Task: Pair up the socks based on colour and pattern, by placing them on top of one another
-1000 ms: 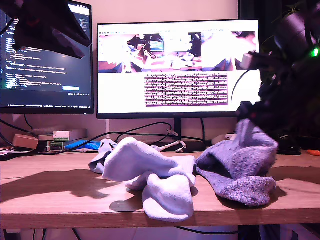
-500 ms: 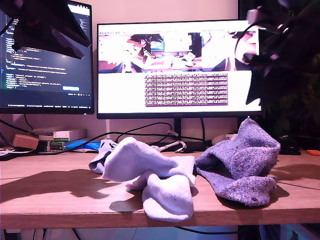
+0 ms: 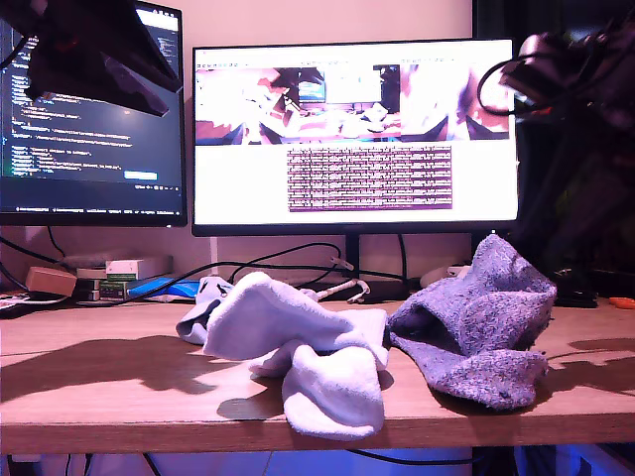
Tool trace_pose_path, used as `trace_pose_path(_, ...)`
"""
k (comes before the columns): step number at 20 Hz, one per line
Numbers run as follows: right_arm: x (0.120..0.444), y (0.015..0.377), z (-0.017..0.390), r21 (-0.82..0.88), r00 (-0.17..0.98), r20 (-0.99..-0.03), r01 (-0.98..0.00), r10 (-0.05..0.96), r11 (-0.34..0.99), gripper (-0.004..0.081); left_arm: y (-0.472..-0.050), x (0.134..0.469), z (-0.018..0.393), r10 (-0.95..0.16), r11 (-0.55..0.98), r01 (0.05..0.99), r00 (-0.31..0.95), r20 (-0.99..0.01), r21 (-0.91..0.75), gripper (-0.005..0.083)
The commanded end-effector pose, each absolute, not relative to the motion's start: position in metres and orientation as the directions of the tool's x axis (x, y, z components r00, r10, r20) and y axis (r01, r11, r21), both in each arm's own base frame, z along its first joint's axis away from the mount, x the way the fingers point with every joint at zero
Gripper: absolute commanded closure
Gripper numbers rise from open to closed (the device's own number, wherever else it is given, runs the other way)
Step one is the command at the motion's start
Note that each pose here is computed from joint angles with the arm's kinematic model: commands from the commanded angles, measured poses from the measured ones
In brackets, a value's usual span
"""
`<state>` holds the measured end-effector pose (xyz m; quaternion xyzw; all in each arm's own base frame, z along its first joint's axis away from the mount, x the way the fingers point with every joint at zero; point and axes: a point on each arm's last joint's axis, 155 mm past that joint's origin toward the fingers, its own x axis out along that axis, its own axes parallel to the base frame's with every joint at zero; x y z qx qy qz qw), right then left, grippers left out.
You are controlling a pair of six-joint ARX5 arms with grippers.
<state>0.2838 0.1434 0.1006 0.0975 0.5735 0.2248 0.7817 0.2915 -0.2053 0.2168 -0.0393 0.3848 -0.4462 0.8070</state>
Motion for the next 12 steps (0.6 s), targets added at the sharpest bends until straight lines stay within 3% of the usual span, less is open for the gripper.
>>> trace_pose_path(1,0.281,0.146,0.091,0.417,0.2,-0.864,-0.231,0.462,0.879,0.0429,-0.206,0.292,0.223,-0.757,0.589,0.704,0.312,-0.574,-0.396,0.0543)
trace_pose_path(7,0.289,0.168,0.067,0.421,0.162,-0.869,-0.256,0.468,0.87,0.0464,-0.206,0.291,0.222,-0.756,0.59,0.701,0.307,-0.578,-0.399,0.0543)
trace_pose_path(8,0.29,0.17,0.064,0.424,0.16,-0.868,-0.252,0.469,0.87,0.053,-0.206,0.291,0.222,-0.756,0.591,0.7,0.306,-0.579,-0.401,0.0543)
trace_pose_path(10,0.294,0.175,0.066,0.432,0.172,-0.859,-0.26,0.482,0.863,0.0771,-0.206,0.29,0.221,-0.755,0.591,0.699,0.304,-0.581,-0.403,0.0543)
trace_pose_path(12,0.295,0.186,0.077,0.485,0.167,-0.828,-0.265,0.535,0.833,0.0783,-0.206,0.29,0.221,-0.755,0.591,0.698,0.302,-0.582,-0.404,0.0543)
